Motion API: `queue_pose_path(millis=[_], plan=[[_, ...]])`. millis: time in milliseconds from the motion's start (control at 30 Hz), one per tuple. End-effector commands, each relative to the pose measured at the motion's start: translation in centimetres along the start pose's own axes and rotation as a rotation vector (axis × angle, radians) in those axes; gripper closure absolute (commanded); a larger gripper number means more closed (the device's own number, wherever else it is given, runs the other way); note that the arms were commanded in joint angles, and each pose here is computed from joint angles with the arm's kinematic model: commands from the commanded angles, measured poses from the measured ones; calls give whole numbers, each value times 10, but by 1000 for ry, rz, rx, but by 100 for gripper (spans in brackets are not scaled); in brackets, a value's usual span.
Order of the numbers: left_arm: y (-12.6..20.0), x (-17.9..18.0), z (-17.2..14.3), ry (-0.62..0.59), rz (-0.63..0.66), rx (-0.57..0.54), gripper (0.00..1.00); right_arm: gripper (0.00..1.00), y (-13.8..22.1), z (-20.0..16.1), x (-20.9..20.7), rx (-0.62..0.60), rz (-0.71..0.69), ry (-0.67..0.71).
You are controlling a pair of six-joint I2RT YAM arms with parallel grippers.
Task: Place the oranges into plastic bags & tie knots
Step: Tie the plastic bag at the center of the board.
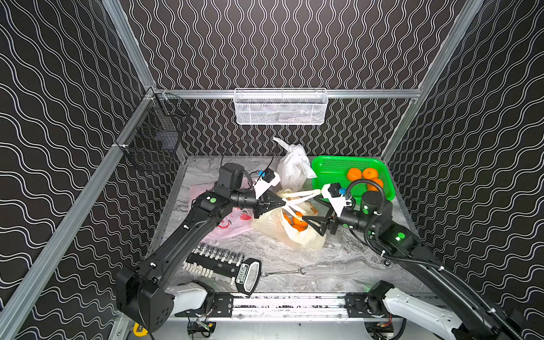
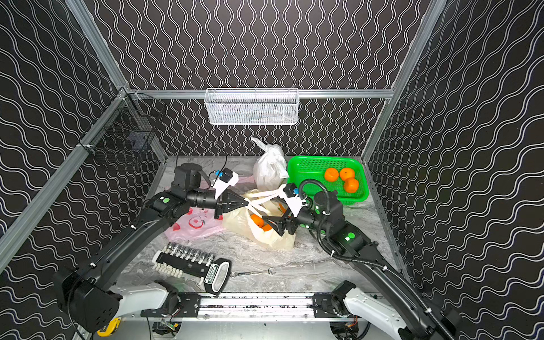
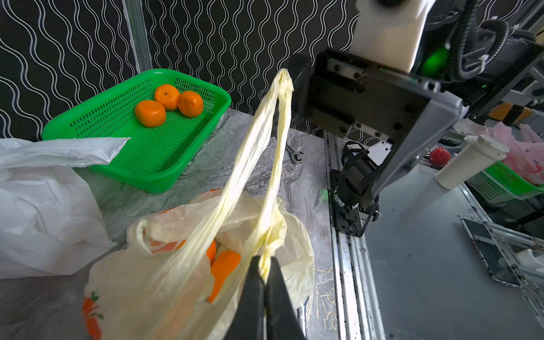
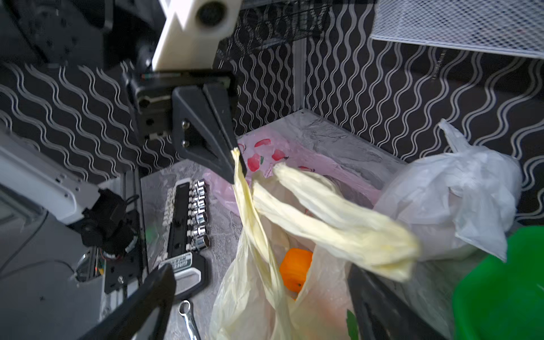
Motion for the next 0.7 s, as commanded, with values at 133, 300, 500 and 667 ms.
queue_pose_path(millis=[133,300,500,667], plan=[[-4,8,7,-90,11,-37,100,19,16,45,-6,-80,-241,-466],[-3,8,8,-102,22,-36,100,25,23,59,-8,-118,-242,-653],[-2,7,9,-106,17,-33,100,32,18,63,-17,-91,-212,-747],[-1,6,9,-107,22,-34,100,36,12,61,-21,-63,-202,-769]])
Point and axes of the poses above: each gripper's point midway between its finger pads, its own y axis back along the fingers, its own x axis along the line the jaws close on, z = x × y, the point moved 8 cm from there along y, back along the fingers, and after that the axes turned 11 degrees about -y, right-handed, at the moved point
